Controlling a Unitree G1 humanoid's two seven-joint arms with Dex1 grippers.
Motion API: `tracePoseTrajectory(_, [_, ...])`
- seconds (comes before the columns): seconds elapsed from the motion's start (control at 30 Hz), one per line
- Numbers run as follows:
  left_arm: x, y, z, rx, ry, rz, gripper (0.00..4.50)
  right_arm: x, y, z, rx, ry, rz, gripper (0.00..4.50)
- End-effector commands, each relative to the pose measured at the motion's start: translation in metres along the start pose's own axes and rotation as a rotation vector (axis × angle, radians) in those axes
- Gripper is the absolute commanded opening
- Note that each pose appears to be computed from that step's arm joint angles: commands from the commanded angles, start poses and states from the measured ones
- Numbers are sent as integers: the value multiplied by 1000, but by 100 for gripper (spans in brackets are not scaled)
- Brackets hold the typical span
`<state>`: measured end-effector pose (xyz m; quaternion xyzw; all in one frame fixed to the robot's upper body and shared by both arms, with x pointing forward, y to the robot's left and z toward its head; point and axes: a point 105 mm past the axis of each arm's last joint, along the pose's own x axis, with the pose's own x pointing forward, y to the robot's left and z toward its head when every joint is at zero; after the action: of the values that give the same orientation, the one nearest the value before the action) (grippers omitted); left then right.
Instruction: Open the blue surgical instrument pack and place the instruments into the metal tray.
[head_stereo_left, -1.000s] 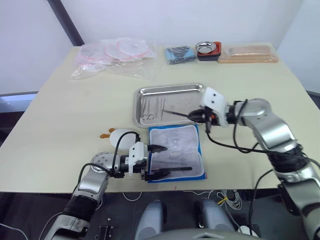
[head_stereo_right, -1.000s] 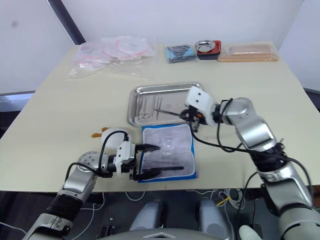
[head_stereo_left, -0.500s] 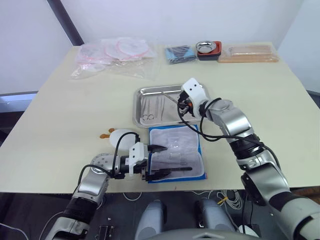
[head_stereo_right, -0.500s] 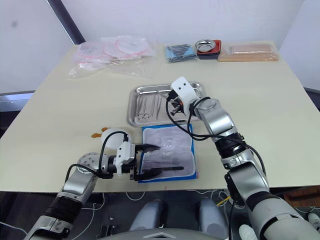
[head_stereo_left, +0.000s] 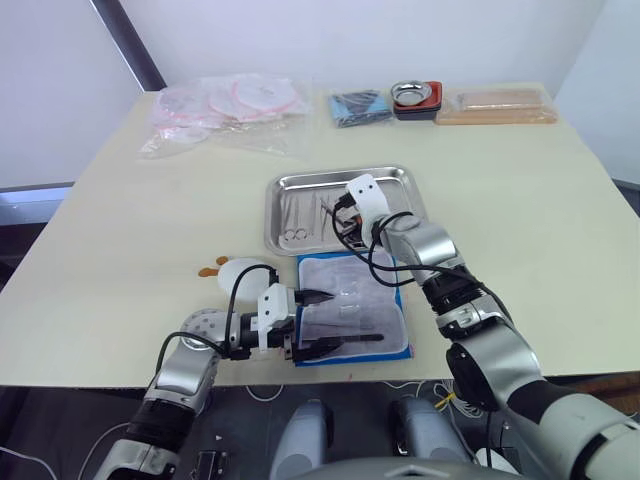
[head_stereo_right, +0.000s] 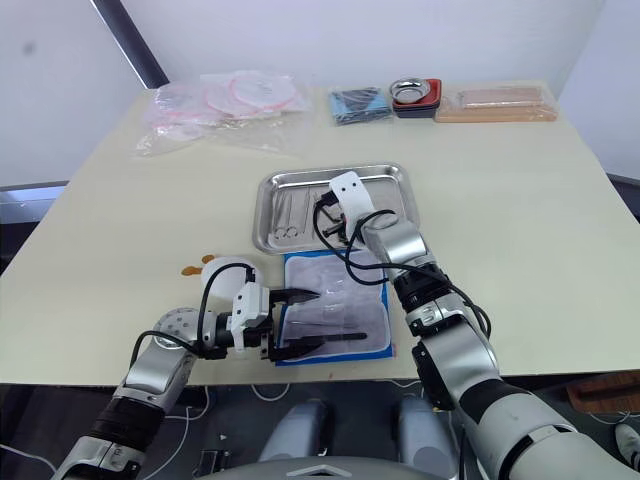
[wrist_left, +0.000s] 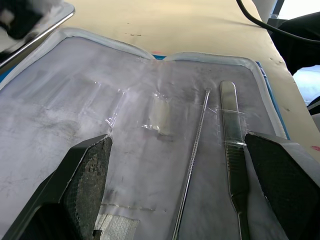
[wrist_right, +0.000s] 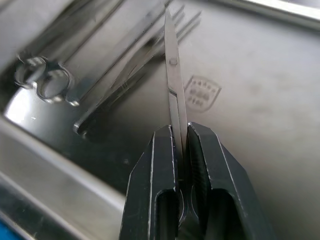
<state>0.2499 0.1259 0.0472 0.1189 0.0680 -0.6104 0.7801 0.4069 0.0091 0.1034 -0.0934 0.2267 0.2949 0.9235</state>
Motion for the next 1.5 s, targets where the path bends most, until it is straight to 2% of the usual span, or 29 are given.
tracePoseTrajectory(0.03, [-4, -13, -38, -156, 110, 10, 450, -2, 3, 18, 0, -60, 0, 7])
tracePoseTrajectory(0.37, [-4, -15, -38, -153, 110, 14, 450, 1, 5, 18, 28, -51, 18, 7])
tracePoseTrajectory(0.47, [-3, -15, -38, -168, 104, 16, 450, -2, 7, 24, 35, -90, 40, 123])
tracePoseTrajectory(0.57, [-3, -15, -37, -179, 96, 12, 450, -6, 5, 32, 9, -132, 46, 278])
tracePoseTrajectory(0.6, [-3, -15, -37, -180, 96, 8, 450, -8, 3, 33, -5, -142, 40, 308])
tracePoseTrajectory(0.67, [-2, -15, -37, -172, 103, 0, 450, -15, 0, 41, -46, -189, 38, 416])
tracePoseTrajectory(0.7, [-2, -15, -38, -169, 105, -1, 450, -18, -1, 43, -60, -204, 40, 444])
tracePoseTrajectory(0.87, [-2, -16, -37, -167, 101, -14, 450, -36, -8, 43, -99, -283, 66, 444])
tracePoseTrajectory(1.03, [-2, -17, -38, -171, 100, -18, 450, -62, -8, 37, -121, -390, 157, 444])
tracePoseTrajectory(1.23, [-1, -20, -37, -141, 95, -31, 450, -97, -16, 9, -178, -432, 272, 444])
tracePoseTrajectory(1.37, [-1, -20, -36, -119, 86, -26, 450, -133, -24, -18, -269, -441, 362, 444])
tracePoseTrajectory(1.5, [-1, -22, -36, -114, 90, -26, 450, -171, -24, -22, -325, -527, 499, 444])
